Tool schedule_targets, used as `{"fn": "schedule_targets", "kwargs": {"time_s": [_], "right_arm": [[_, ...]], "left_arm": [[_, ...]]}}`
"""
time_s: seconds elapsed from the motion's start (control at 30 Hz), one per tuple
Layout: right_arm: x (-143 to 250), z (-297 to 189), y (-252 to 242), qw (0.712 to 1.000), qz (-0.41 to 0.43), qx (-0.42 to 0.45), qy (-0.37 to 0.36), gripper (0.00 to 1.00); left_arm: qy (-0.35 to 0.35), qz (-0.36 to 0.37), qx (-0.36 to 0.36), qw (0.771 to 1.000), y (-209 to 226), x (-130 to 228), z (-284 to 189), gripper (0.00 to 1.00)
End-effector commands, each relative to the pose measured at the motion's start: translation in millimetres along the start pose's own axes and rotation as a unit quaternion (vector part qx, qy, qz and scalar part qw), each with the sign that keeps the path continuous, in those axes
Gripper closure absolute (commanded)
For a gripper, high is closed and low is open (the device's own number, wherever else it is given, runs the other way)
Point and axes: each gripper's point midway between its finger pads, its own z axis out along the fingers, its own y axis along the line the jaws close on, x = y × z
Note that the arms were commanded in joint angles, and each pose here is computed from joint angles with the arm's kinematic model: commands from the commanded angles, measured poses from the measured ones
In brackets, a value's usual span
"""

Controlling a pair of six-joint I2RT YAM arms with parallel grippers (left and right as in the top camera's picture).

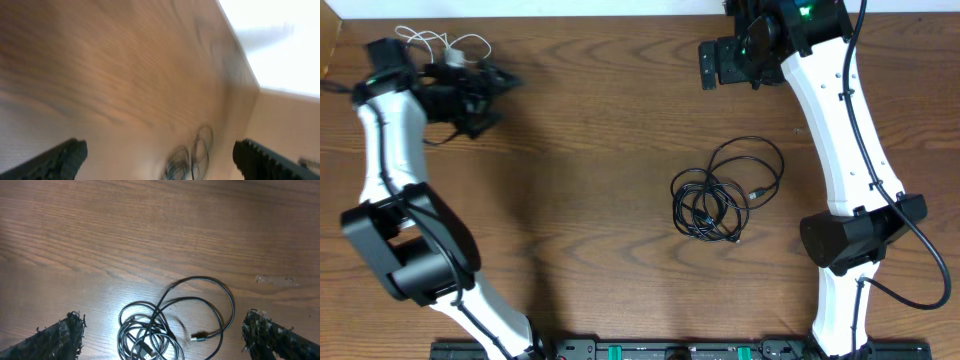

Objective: Untangle cables
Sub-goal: 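Reach the left gripper to the black cable bundle and grasp it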

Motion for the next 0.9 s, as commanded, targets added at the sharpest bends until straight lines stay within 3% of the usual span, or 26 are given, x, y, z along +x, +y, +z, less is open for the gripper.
{"fn": "schedule_targets", "kwargs": {"time_s": [0.0, 0.17, 0.43, 0.53, 0.6, 0.7, 0.87], "right_arm": [[-2.0, -11.8, 2.2, 1.000, 0.003, -0.005, -0.013, 0.01], [-2.0, -11.8, 2.3, 1.000, 0.003, -0.005, -0.013, 0.01], [-3.1, -12.1, 11.4, 0.999, 0.026, -0.031, -0.013, 0.01], [3.4, -14.5, 4.2, 1.000, -0.014, -0.013, -0.004, 0.01], [6.5, -18.9, -19.5, 0.999, -0.005, 0.039, -0.002, 0.01], [17.3, -33.5, -72.2, 0.990, 0.075, 0.123, 0.008, 0.01], [26.7, -51.8, -148.3, 0.977, 0.161, 0.137, 0.021, 0.01]], "left_arm": [[0.036, 0.070, -0.001, 0.997, -42.8, 38.2, -1.2, 0.02], [0.064, 0.126, -0.095, 0.985, -73.8, 103.8, -18.8, 0.02], [0.093, 0.218, -0.138, 0.962, -122.3, 191.6, -29.3, 0.02], [0.118, 0.231, -0.151, 0.954, -128.1, 217.4, -18.6, 0.02], [0.144, 0.243, -0.153, 0.947, -129.4, 237.3, -6.7, 0.02], [0.172, 0.240, -0.173, 0.940, -123.2, 260.7, 13.3, 0.02], [0.178, 0.234, -0.214, 0.932, -109.4, 276.5, 48.1, 0.02]]}}
